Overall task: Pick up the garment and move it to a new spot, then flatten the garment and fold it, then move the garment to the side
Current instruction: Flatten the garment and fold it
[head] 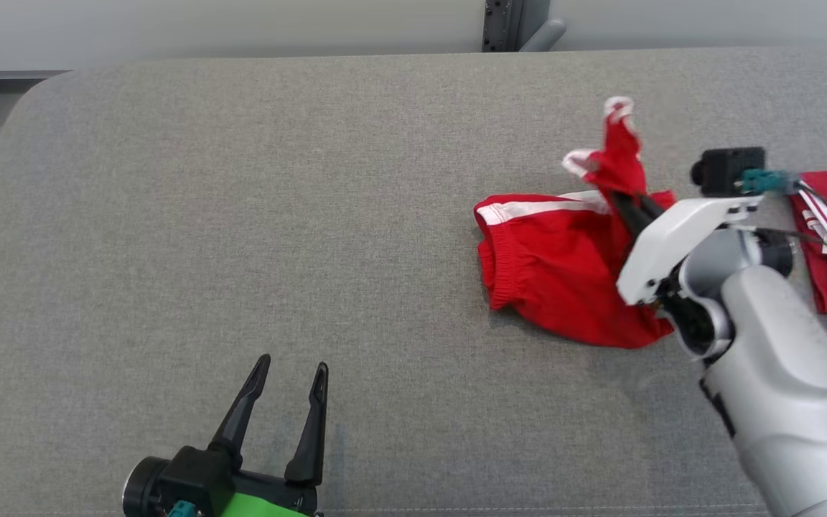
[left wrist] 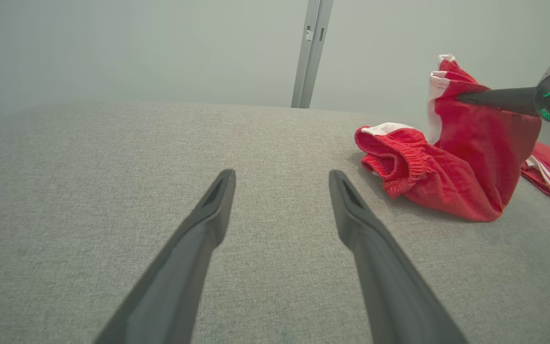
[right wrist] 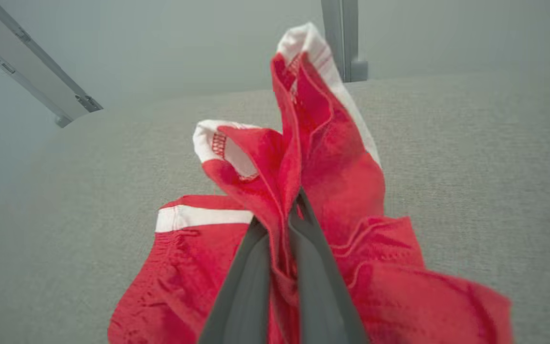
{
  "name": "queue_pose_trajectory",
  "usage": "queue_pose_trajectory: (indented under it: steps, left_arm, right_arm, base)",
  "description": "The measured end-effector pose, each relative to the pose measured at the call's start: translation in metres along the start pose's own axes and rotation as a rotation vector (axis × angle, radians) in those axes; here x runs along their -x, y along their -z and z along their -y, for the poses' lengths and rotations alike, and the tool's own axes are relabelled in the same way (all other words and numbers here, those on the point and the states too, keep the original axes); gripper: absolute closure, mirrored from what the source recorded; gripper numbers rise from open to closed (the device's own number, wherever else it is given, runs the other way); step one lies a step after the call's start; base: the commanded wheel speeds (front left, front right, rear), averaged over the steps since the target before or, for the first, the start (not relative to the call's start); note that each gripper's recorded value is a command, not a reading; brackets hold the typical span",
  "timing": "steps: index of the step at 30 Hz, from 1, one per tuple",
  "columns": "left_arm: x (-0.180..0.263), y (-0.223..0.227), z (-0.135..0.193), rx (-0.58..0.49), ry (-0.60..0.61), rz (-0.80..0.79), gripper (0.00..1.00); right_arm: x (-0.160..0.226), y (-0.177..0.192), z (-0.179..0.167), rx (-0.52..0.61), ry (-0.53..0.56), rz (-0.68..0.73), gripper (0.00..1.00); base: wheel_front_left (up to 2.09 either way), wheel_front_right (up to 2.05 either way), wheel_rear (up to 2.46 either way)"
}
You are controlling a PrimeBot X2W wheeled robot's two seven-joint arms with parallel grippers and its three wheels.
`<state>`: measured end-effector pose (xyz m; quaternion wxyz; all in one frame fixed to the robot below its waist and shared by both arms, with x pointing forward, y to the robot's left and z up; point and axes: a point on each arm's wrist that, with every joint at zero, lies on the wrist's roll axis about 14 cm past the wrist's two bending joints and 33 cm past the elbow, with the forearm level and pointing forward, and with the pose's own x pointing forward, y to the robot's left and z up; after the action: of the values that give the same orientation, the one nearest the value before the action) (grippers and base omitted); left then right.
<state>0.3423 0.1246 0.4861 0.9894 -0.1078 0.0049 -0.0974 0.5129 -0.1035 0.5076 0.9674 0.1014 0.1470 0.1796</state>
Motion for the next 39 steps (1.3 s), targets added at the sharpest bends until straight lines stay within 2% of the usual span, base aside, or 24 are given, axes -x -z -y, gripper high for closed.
queue_pose_trajectory:
  steps: [4, 6, 13, 14, 15, 16, 20, 24, 27, 29, 30, 31, 32, 36, 39]
  left_arm:
    - [0.003, 0.000, -0.003, 0.001, -0.012, 0.001, 0.00]
    - [0.004, 0.000, -0.006, 0.000, -0.023, 0.000, 0.00]
    - [0.010, 0.001, -0.014, -0.005, -0.053, -0.007, 0.00]
    - [0.010, 0.001, -0.015, -0.006, -0.056, -0.007, 0.00]
    - [0.011, 0.000, -0.016, -0.007, -0.059, -0.005, 0.00]
    - [0.011, 0.000, -0.017, -0.008, -0.061, -0.003, 0.00]
    - [0.013, -0.003, -0.018, -0.009, -0.066, 0.005, 0.00]
    - [0.014, -0.004, -0.021, -0.010, -0.075, 0.010, 0.00]
    - [0.010, -0.005, -0.020, -0.008, -0.066, 0.013, 0.00]
    - [0.007, -0.004, -0.016, -0.005, -0.053, 0.011, 0.00]
    - [0.005, -0.003, -0.014, -0.003, -0.044, 0.009, 0.00]
    - [0.004, -0.002, -0.012, -0.001, -0.037, 0.005, 0.00]
    - [0.002, -0.001, -0.010, 0.002, -0.031, 0.001, 0.00]
    - [-0.006, 0.004, -0.007, 0.000, -0.010, -0.015, 0.00]
    - [-0.011, 0.008, -0.009, -0.011, -0.002, -0.030, 0.00]
  right_arm:
    - [-0.004, 0.033, -0.060, -0.008, -0.114, -0.077, 1.00]
    - [-0.005, 0.043, -0.077, -0.010, -0.141, -0.099, 1.00]
    - [-0.008, 0.058, -0.083, 0.032, -0.127, -0.129, 1.00]
    - [-0.008, 0.060, -0.084, 0.034, -0.130, -0.131, 0.86]
    - [-0.008, 0.059, -0.086, 0.038, -0.133, -0.123, 0.51]
    - [-0.007, 0.057, -0.088, 0.039, -0.139, -0.109, 0.00]
    - [-0.001, 0.038, -0.099, 0.037, -0.168, -0.028, 0.00]
    - [0.015, 0.004, -0.108, 0.044, -0.195, 0.104, 0.00]
    - [0.031, -0.029, -0.093, 0.049, -0.150, 0.211, 0.00]
    - [0.043, -0.050, -0.068, 0.045, -0.079, 0.280, 0.00]
    - [0.048, -0.056, -0.051, 0.045, -0.028, 0.304, 0.27]
    - [0.052, -0.059, -0.033, 0.049, 0.024, 0.314, 0.72]
    - [0.056, -0.059, -0.015, 0.032, 0.070, 0.319, 1.00]
    - [0.053, -0.028, 0.031, 0.047, 0.201, 0.230, 1.00]
    - [0.038, 0.002, 0.042, 0.065, 0.217, 0.149, 1.00]
  base:
    - [0.00, 0.00, 0.00]
    - [0.00, 0.00, 0.00]
    - [0.00, 0.00, 0.00]
    - [0.00, 0.00, 0.00]
    - [0.00, 0.00, 0.00]
    - [0.00, 0.00, 0.00]
    - [0.00, 0.00, 0.00]
    - [0.00, 0.00, 0.00]
    - [0.00, 0.00, 0.00]
    - [0.00, 0.00, 0.00]
    - [0.00, 0.00, 0.00]
    - [0.00, 0.00, 0.00]
    - [0.00, 0.00, 0.00]
    - [0.00, 0.00, 0.00]
    - [0.00, 0.00, 0.00]
